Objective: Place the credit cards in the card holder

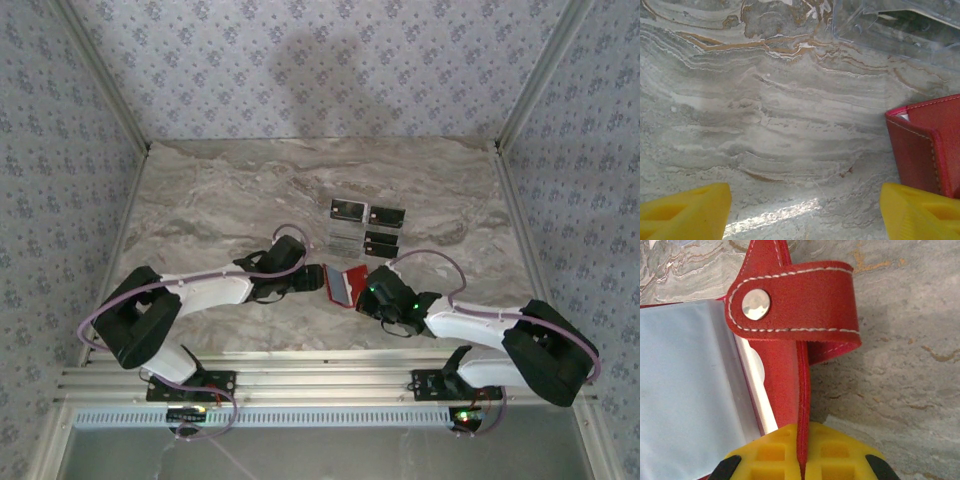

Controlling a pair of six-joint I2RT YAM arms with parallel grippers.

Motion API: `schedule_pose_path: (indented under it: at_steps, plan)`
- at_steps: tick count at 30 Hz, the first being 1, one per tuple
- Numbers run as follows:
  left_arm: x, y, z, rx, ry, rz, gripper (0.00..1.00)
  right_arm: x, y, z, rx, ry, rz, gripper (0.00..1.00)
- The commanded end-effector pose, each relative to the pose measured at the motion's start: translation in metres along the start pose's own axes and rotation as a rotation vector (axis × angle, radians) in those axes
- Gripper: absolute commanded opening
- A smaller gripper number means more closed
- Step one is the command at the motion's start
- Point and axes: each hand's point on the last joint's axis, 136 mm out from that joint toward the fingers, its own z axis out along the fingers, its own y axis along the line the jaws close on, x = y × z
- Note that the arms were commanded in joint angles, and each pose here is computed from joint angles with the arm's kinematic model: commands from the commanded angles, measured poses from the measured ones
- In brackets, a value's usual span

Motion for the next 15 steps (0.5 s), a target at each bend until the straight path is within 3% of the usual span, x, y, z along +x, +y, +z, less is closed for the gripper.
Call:
schedule_pose_path:
  at_steps: [1,15]
  plan:
    - [-0.016,-0.018,-0.0117,0.049,-0.067,-0.012,0.78,0.0031,-0.0249,0.0014,0.086,-0.003,0.018,0.0]
    - [-0.0221,-0.027,-0.0209,0.074,-0.148,-0.047,0.74,0.0031,-0.0278,0.0019,0.088,-0.004,0.02,0.0]
